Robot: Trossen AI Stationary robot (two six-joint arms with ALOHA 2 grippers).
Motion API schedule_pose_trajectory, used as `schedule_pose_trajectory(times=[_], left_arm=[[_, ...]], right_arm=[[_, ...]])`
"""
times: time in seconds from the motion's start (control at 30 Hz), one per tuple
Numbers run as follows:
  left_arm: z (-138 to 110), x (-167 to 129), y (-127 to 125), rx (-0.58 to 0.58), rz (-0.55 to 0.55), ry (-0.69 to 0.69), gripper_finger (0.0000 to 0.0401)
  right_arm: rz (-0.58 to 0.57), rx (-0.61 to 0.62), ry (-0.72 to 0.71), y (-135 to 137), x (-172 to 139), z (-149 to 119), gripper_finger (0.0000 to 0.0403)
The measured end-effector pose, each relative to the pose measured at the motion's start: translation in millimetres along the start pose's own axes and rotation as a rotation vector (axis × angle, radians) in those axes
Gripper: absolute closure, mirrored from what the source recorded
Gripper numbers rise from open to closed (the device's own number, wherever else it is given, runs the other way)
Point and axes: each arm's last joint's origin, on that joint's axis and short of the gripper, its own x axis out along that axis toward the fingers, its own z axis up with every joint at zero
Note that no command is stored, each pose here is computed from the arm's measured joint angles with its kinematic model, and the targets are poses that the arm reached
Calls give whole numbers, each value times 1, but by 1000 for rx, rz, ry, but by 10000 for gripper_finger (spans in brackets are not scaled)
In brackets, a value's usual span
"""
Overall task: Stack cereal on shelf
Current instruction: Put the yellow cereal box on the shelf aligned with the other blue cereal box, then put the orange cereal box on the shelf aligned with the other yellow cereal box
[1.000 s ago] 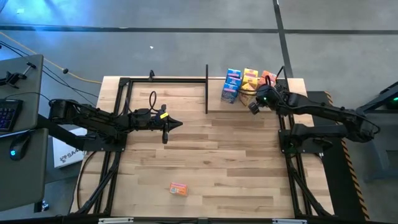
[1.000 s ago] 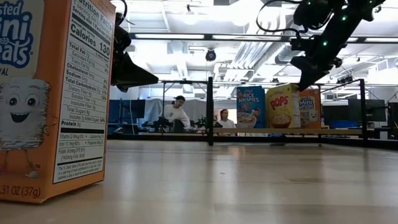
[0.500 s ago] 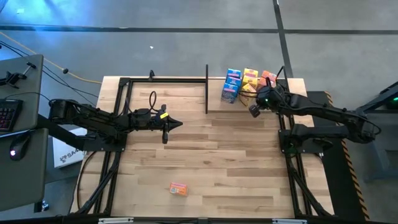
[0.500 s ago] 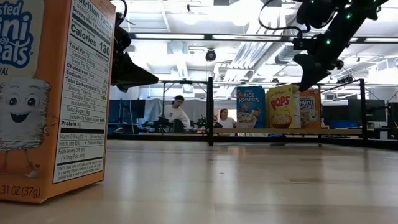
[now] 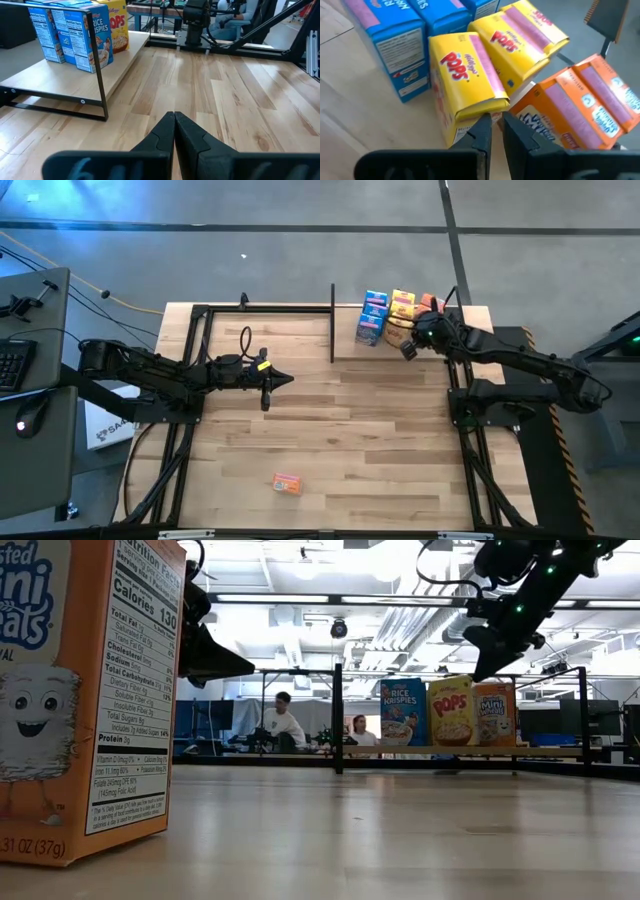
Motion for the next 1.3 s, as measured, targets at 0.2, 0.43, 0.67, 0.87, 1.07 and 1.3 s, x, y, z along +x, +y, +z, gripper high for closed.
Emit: schedule_pose_trajectory(times=[0.2,0.43,0.67,0.87,1.07,1.3], left_arm=[[0,0,0,0,0,0,398],[0,0,0,0,0,0,398],[0,0,0,0,0,-4,398],[0,0,0,0,0,-3,398],[0,0,0,0,0,-3,398],[0,0,0,1,0,-3,398]], right_arm=[[-8,-17,-14,-2,1,2,376],[-19,-73,-79,-2,-16,17,376],[393,-49,-249,34,-22,33,376],[324,-106,-223,73,10,29,376],[192,-98,-197,93,46,25,376],[100,-29,-174,92,58,23,376]])
